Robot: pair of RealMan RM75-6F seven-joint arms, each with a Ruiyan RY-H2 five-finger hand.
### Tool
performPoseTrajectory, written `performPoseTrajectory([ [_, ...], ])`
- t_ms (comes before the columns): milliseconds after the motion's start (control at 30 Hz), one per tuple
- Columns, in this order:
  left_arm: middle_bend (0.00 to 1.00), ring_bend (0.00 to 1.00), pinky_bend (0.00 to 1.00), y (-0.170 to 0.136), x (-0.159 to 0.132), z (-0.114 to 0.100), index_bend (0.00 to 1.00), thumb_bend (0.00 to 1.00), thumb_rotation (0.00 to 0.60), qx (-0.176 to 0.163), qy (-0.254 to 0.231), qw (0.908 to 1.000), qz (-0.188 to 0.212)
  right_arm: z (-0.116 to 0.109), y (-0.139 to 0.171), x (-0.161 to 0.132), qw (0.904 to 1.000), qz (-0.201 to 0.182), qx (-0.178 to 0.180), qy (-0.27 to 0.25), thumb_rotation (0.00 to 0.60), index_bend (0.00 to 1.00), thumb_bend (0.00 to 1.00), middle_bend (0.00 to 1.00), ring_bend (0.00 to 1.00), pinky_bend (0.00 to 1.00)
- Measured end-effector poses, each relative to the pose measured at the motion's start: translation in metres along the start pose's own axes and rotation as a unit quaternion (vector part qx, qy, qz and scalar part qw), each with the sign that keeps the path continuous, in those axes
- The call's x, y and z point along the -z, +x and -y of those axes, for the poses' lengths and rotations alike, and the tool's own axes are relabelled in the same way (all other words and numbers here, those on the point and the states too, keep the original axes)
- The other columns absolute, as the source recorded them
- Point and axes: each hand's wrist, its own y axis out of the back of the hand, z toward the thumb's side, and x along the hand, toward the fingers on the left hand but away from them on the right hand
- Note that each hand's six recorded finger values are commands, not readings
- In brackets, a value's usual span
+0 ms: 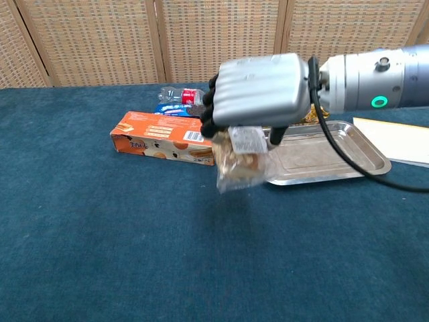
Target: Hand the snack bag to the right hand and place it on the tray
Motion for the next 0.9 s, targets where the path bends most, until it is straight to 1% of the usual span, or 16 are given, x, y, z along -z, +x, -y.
performPoseTrajectory([
  [67, 0.0, 0.0, 0.0, 0.0, -0.001, 0.0, 0.0, 0.0, 0.6, 0.0, 0.001, 1.0, 0.001, 0.005, 0.004, 0.022, 0.9989, 0.044, -0.013, -0.007, 0.6, 0.54, 0.3, 0.54, 0.42, 0.41],
  [167, 0.0, 0.0, 0.0, 0.001, -0.001, 0.001, 0.0, 0.0, 0.6, 0.001, 0.002, 1.0, 0.0, 0.019, 0.013, 0.051, 0.993, 0.108, -0.042, -0.023, 0.6, 0.54, 0.3, 0.54, 0.42, 0.31],
  [233, 0.0, 0.0, 0.0, 0.001, -0.001, 0.002, 0.0, 0.0, 0.6, 0.002, 0.002, 1.0, 0.0, 0.032, 0.022, 0.065, 0.9856, 0.149, -0.07, -0.038, 0.6, 0.54, 0.3, 0.54, 0.42, 0.25],
  [300, 0.0, 0.0, 0.0, 0.002, -0.002, 0.003, 0.0, 0.0, 0.6, 0.005, 0.003, 1.0, -0.001, 0.044, 0.029, 0.074, 0.9777, 0.18, -0.095, -0.052, 0.6, 0.54, 0.3, 0.54, 0.42, 0.23],
  [333, 0.0, 0.0, 0.0, 0.002, -0.002, 0.004, 0.0, 0.0, 0.6, 0.005, 0.004, 1.0, -0.001, 0.051, 0.033, 0.078, 0.9718, 0.198, -0.11, -0.064, 0.6, 0.54, 0.3, 0.54, 0.42, 0.22],
  [400, 0.0, 0.0, 0.0, 0.003, -0.003, 0.005, 0.0, 0.0, 0.6, 0.007, 0.005, 1.0, -0.001, 0.061, 0.039, 0.082, 0.9622, 0.224, -0.131, -0.083, 0.6, 0.54, 0.3, 0.54, 0.42, 0.21],
  [433, 0.0, 0.0, 0.0, 0.003, -0.003, 0.005, 0.0, 0.0, 0.6, 0.007, 0.006, 1.0, 0.0, 0.067, 0.041, 0.084, 0.9556, 0.239, -0.142, -0.098, 0.6, 0.54, 0.3, 0.54, 0.42, 0.21],
  [533, 0.0, 0.0, 0.0, 0.003, -0.003, 0.005, 0.0, 0.0, 0.6, 0.007, 0.006, 1.0, -0.001, 0.079, 0.045, 0.083, 0.9394, 0.268, -0.168, -0.133, 0.6, 0.54, 0.3, 0.54, 0.42, 0.21],
  [600, 0.0, 0.0, 0.0, 0.004, -0.002, 0.005, 0.0, 0.0, 0.6, 0.008, 0.004, 1.0, -0.003, 0.087, 0.045, 0.08, 0.9307, 0.277, -0.185, -0.15, 0.6, 0.54, 0.3, 0.53, 0.42, 0.21],
  [667, 0.0, 0.0, 0.0, 0.004, -0.002, 0.005, 0.0, 0.0, 0.6, 0.009, 0.003, 1.0, -0.004, 0.093, 0.045, 0.074, 0.9228, 0.284, -0.205, -0.16, 0.6, 0.54, 0.3, 0.5, 0.4, 0.21],
  [733, 0.0, 0.0, 0.0, 0.004, -0.001, 0.005, 0.0, 0.0, 0.6, 0.009, 0.003, 0.9999, -0.004, 0.099, 0.045, 0.068, 0.9172, 0.287, -0.222, -0.166, 0.6, 0.54, 0.29, 0.44, 0.34, 0.2],
  [767, 0.0, 0.0, 0.0, 0.004, -0.002, 0.005, 0.0, 0.0, 0.6, 0.01, 0.002, 0.9999, -0.003, 0.1, 0.044, 0.066, 0.915, 0.287, -0.228, -0.169, 0.6, 0.52, 0.25, 0.36, 0.28, 0.19],
  [800, 0.0, 0.0, 0.0, 0.004, -0.002, 0.005, 0.0, 0.0, 0.6, 0.01, 0.002, 0.9999, -0.003, 0.103, 0.045, 0.064, 0.9127, 0.287, -0.234, -0.172, 0.6, 0.45, 0.18, 0.26, 0.2, 0.16],
  [833, 0.0, 0.0, 0.0, 0.004, -0.002, 0.005, 0.0, 0.0, 0.6, 0.01, 0.001, 0.9999, -0.003, 0.106, 0.045, 0.061, 0.9098, 0.287, -0.243, -0.175, 0.6, 0.33, 0.1, 0.14, 0.11, 0.12],
  [867, 0.0, 0.0, 0.0, 0.004, -0.002, 0.005, 0.0, 0.0, 0.6, 0.01, 0.0, 0.9999, -0.002, 0.107, 0.046, 0.059, 0.9078, 0.287, -0.25, -0.176, 0.6, 0.24, 0.06, 0.08, 0.06, 0.09],
  [900, 0.0, 0.0, 0.0, 0.004, -0.002, 0.005, 0.0, 0.0, 0.6, 0.01, 0.0, 0.9999, -0.002, 0.109, 0.047, 0.058, 0.9058, 0.287, -0.257, -0.177, 0.6, 0.13, 0.01, 0.01, 0.01, 0.05],
])
